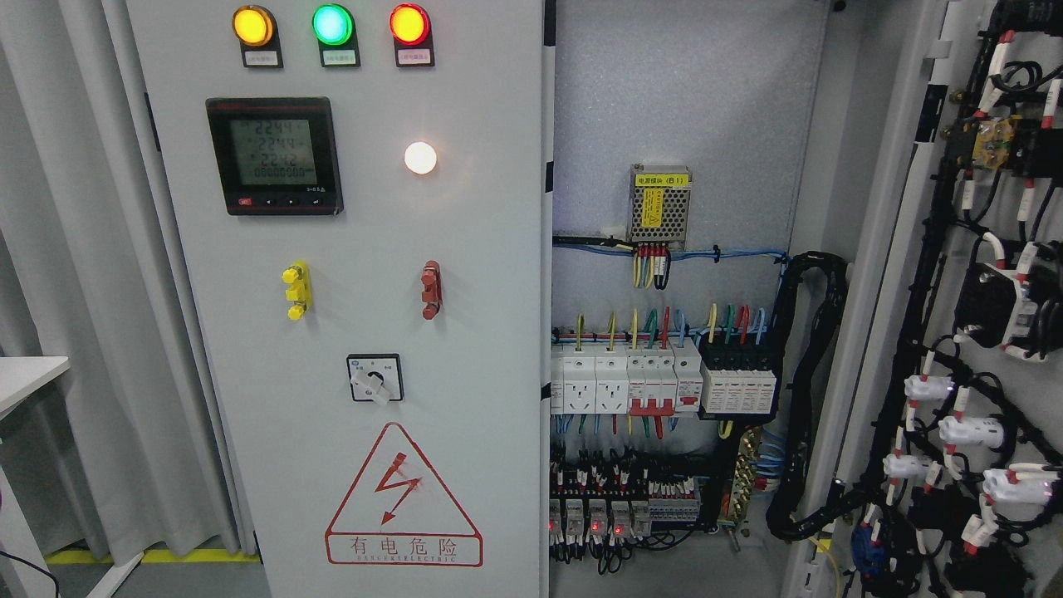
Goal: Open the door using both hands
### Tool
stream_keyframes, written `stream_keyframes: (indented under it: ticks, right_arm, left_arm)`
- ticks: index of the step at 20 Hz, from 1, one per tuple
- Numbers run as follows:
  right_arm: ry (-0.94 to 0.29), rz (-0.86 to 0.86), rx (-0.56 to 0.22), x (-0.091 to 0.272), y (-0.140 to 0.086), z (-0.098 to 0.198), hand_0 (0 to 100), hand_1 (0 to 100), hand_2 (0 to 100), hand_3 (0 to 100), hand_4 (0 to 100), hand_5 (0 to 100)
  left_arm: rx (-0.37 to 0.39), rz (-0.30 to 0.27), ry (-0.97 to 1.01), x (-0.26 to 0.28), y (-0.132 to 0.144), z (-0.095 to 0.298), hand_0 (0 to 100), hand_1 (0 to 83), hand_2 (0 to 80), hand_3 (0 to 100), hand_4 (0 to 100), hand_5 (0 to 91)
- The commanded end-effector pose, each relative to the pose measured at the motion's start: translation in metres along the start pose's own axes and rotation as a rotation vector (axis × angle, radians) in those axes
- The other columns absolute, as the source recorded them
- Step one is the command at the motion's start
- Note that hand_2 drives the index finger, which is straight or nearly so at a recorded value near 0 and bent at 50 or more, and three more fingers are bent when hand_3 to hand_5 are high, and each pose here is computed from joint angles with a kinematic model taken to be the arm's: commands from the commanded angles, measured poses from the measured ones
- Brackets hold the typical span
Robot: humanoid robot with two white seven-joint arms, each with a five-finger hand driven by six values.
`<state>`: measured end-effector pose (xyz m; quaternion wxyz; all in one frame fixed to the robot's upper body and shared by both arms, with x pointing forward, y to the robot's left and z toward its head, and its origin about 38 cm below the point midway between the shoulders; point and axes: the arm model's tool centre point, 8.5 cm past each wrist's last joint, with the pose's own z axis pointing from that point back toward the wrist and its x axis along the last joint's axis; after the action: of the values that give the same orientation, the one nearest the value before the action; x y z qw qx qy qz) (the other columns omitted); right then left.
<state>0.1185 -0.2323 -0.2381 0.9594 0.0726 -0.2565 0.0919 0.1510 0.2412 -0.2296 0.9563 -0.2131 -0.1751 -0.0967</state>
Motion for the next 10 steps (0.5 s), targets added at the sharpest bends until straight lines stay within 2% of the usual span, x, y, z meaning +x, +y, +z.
stream_keyframes:
  ticks: [1, 3, 5, 7, 10]
  right_arm:
    - [-0.725, 0.122, 0.012, 0.229, 0.013, 0.06, 22, 0, 0, 0, 0, 0]
    - [-0.883, 0.155, 0.021, 0.275, 0.022, 0.092, 22, 0, 0, 0, 0, 0]
    - [-1.027, 0.19, 0.03, 0.32, 0.031, 0.126, 22, 0, 0, 0, 0, 0]
    - [-1.087, 0.212, 0.047, 0.351, 0.041, 0.149, 22, 0, 0, 0, 0, 0]
    - [-1.153, 0.225, 0.056, 0.374, 0.048, 0.166, 22, 0, 0, 0, 0, 0]
  left_arm:
    - [0.23, 0.213, 0.304, -0.12, -0.014, 0.011, 30, 0.0, 2.8, 3, 4, 0.0]
    - [0.316, 0.212, 0.312, -0.122, -0.008, 0.014, 30, 0.0, 2.8, 3, 4, 0.0]
    - [0.338, 0.212, 0.311, -0.122, -0.006, 0.014, 30, 0.0, 2.8, 3, 4, 0.0]
    - [0.34, 0.214, 0.309, -0.122, -0.005, 0.015, 30, 0.0, 2.8, 3, 4, 0.0]
    - [0.347, 0.232, 0.288, -0.12, -0.004, 0.015, 30, 0.0, 2.8, 3, 4, 0.0]
